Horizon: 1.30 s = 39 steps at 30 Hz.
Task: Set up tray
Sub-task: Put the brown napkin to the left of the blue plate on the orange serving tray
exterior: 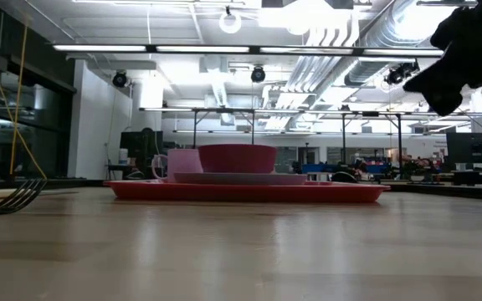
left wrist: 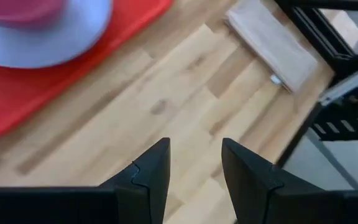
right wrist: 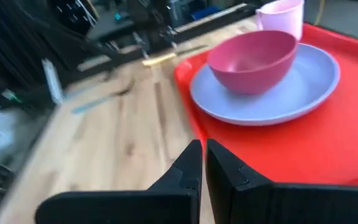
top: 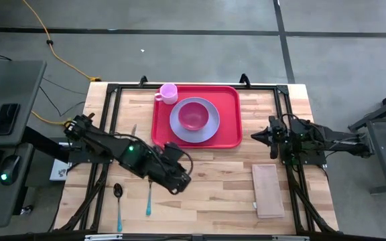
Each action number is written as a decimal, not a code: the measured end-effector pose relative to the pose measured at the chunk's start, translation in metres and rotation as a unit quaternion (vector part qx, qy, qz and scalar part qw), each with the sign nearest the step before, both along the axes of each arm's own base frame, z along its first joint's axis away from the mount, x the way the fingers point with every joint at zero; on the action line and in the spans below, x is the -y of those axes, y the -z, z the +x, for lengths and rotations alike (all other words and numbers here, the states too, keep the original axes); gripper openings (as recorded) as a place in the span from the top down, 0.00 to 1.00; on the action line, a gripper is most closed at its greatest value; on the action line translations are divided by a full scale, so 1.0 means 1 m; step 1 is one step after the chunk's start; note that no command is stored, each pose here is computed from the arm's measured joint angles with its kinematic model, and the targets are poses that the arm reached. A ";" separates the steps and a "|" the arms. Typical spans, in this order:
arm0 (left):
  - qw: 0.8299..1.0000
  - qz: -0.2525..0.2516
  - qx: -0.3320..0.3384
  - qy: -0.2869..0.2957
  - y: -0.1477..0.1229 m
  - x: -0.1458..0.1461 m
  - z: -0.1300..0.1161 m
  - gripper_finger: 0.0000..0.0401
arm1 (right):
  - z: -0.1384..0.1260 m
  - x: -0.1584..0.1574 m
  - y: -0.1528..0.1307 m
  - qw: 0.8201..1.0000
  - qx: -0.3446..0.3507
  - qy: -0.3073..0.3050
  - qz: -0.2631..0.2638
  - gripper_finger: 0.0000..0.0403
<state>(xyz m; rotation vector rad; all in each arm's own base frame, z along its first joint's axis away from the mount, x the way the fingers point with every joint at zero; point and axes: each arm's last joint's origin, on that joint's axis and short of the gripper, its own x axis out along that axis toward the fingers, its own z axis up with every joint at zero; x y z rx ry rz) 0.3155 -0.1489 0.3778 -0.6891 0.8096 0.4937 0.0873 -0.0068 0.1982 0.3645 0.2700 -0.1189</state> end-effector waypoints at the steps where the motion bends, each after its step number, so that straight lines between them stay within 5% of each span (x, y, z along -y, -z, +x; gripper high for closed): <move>1: 1.000 -0.008 0.002 0.004 0.004 0.001 0.002 0.57 | 0.000 0.000 -0.002 1.000 0.005 -0.004 0.013 1.00; 10: 0.995 -0.062 0.059 0.047 0.025 0.013 0.022 0.57 | 0.000 -0.006 -0.006 0.985 -0.011 -0.053 0.166 1.00; 20: 0.992 -0.079 0.074 0.060 0.039 0.017 0.028 0.57 | 0.006 -0.012 0.002 0.940 -0.098 -0.114 0.307 1.00; 29: 0.992 -0.066 0.075 0.074 0.073 0.019 0.031 0.57 | 0.014 -0.026 0.010 0.914 -0.174 -0.163 0.329 1.00; 39: 0.994 -0.030 0.089 0.063 0.121 0.016 0.030 0.57 | 0.017 -0.041 0.014 0.912 -0.206 -0.168 0.311 1.00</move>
